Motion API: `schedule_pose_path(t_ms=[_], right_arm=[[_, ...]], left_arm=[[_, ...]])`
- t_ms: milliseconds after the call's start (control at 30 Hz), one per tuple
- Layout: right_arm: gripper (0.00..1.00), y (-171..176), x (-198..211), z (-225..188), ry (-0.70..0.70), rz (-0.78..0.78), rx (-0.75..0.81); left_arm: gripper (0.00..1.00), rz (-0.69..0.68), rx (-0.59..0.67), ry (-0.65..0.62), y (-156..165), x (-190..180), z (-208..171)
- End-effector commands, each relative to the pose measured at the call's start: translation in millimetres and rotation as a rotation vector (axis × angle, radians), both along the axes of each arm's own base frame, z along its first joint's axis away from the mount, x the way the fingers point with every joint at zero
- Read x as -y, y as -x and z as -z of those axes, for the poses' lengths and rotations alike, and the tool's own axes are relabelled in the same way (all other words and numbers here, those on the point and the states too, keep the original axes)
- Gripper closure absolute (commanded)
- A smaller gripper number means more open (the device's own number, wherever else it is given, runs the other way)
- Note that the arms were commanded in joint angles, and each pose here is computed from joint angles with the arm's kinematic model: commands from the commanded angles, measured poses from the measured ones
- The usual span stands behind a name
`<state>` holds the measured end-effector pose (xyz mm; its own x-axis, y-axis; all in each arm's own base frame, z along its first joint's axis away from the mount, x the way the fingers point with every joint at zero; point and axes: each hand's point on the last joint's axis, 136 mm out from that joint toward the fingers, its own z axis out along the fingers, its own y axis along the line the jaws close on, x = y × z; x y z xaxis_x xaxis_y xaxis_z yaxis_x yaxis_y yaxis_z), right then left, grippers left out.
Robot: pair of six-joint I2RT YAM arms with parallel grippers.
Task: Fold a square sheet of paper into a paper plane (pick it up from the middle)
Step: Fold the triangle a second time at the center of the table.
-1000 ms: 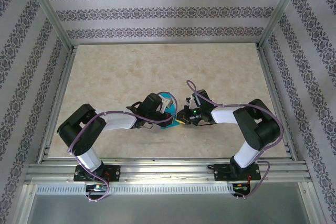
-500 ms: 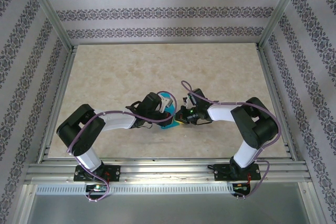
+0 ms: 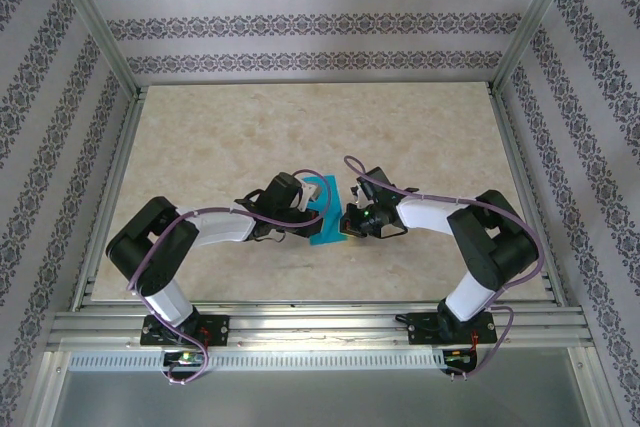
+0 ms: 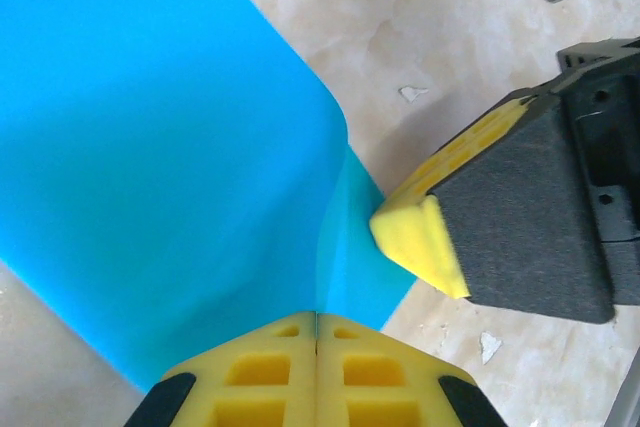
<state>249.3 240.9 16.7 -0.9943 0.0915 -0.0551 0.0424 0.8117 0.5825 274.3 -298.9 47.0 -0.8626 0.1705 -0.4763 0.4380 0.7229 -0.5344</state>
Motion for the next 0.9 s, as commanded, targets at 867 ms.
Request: schedule_pose_path(t_ms=[867], right_arm=[[1.00, -10.9, -36.2, -13.8, -0.090, -0.026, 0.030]], left_arm=[[0.99, 0.017, -0.014, 0.008, -0.7, 0.7, -4.7]])
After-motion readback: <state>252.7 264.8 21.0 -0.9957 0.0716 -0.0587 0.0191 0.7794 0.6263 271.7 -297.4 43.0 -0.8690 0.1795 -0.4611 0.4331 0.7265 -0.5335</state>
